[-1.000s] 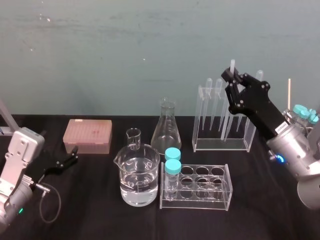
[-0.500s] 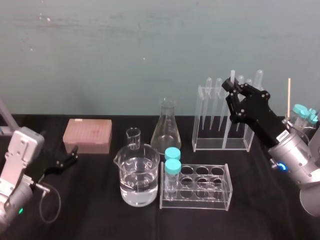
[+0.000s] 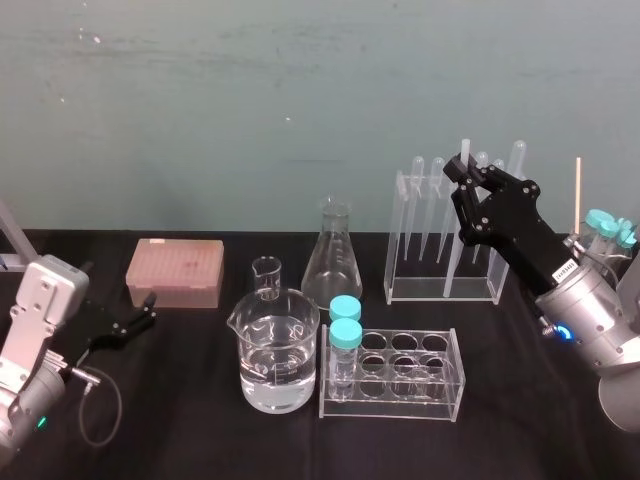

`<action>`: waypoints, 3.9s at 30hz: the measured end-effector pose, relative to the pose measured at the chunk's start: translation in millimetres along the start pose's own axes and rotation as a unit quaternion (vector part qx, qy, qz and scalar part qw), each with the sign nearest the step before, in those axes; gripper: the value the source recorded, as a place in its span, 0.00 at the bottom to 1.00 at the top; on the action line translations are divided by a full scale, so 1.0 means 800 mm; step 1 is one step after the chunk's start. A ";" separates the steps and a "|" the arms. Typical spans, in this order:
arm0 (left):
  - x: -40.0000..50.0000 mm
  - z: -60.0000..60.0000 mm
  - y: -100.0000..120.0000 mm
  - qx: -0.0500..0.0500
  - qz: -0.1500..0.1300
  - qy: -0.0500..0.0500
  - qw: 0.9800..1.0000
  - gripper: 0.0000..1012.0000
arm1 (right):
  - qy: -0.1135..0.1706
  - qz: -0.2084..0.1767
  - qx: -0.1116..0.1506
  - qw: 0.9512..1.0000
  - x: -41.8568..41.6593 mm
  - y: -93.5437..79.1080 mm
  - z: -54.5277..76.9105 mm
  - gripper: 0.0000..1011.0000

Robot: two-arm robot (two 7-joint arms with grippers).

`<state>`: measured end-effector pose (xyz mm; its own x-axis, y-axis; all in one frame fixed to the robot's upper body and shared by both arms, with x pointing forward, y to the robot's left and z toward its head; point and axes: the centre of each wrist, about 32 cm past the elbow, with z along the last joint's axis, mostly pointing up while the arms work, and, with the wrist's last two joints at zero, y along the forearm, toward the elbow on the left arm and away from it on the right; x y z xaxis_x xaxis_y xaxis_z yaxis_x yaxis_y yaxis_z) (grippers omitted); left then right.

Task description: Pick up the stirring rod with one hand, then place it down.

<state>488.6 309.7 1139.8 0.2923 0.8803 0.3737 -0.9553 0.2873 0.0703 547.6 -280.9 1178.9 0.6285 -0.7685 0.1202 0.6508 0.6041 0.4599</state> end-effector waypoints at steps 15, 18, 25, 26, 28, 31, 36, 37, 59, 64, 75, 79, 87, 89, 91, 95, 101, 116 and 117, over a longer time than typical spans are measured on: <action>0.000 0.000 0.000 0.000 0.000 0.000 1.000 0.99 | -0.001 0.000 0.001 1.000 0.000 0.001 0.000 0.07; 0.000 0.000 0.000 0.000 0.000 0.000 1.000 0.99 | -0.001 0.000 0.001 1.000 0.000 0.001 0.000 0.07; 0.000 0.000 0.000 0.000 0.000 0.000 1.000 0.99 | -0.001 0.000 0.001 1.000 0.000 0.001 0.000 0.07; 0.000 0.000 0.000 0.000 0.000 0.000 1.000 0.99 | -0.001 0.000 0.001 1.000 0.000 0.001 0.000 0.07; 0.000 0.000 0.000 0.000 0.000 0.000 1.000 0.99 | -0.001 0.000 0.001 1.000 0.000 0.001 0.000 0.07; 0.000 0.000 0.000 0.000 0.000 0.000 1.000 0.99 | -0.001 0.000 0.001 1.000 0.000 0.001 0.000 0.07; 0.000 0.000 0.000 0.000 0.000 0.000 1.000 0.99 | -0.001 0.000 0.001 1.000 0.000 0.001 0.000 0.07; 0.000 0.000 0.000 0.000 0.000 0.000 1.000 0.99 | -0.001 0.000 0.001 1.000 0.000 0.001 0.000 0.07; 0.000 0.000 0.000 0.000 0.000 0.000 1.000 0.99 | -0.001 0.000 0.001 1.000 0.000 0.001 0.000 0.07; 0.000 0.000 0.000 0.000 0.000 0.000 1.000 0.99 | -0.001 0.000 0.001 1.000 0.000 0.001 0.000 0.07; 0.000 0.000 0.000 0.000 0.000 0.000 1.000 0.99 | -0.001 0.000 0.001 1.000 0.000 0.001 0.000 0.07; 0.000 0.000 0.000 0.000 0.000 0.000 1.000 0.99 | -0.001 0.000 0.001 1.000 0.000 0.001 0.000 0.07; 0.000 0.000 0.000 0.000 0.000 0.000 1.000 0.99 | -0.001 0.000 0.001 1.000 0.000 0.001 0.000 0.07; 0.000 0.000 0.000 0.000 0.000 0.000 1.000 0.99 | -0.001 0.000 0.001 1.000 0.000 0.001 0.000 0.07; 0.000 0.000 0.000 0.000 0.000 0.000 1.000 0.99 | -0.001 0.000 0.001 1.000 0.000 0.001 0.000 0.07; 0.000 0.000 0.000 0.000 0.000 0.000 1.000 0.99 | -0.001 0.000 0.001 1.000 0.000 0.001 0.000 0.07; 0.000 0.000 0.000 0.000 0.000 0.000 1.000 0.99 | -0.001 0.000 0.001 1.000 0.000 0.001 0.000 0.07; 0.000 0.000 0.000 0.000 0.000 0.000 1.000 0.99 | -0.001 0.000 0.001 1.000 0.000 0.001 0.000 0.07; 0.000 0.000 0.000 0.000 0.000 0.000 1.000 0.99 | -0.001 0.000 0.001 1.000 0.000 0.001 0.000 0.07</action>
<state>488.6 309.7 1139.8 0.2923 0.8803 0.3737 -0.9553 0.2873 0.0702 548.0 -280.8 1179.5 0.6277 -0.7690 0.1211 0.6499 0.6033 0.4622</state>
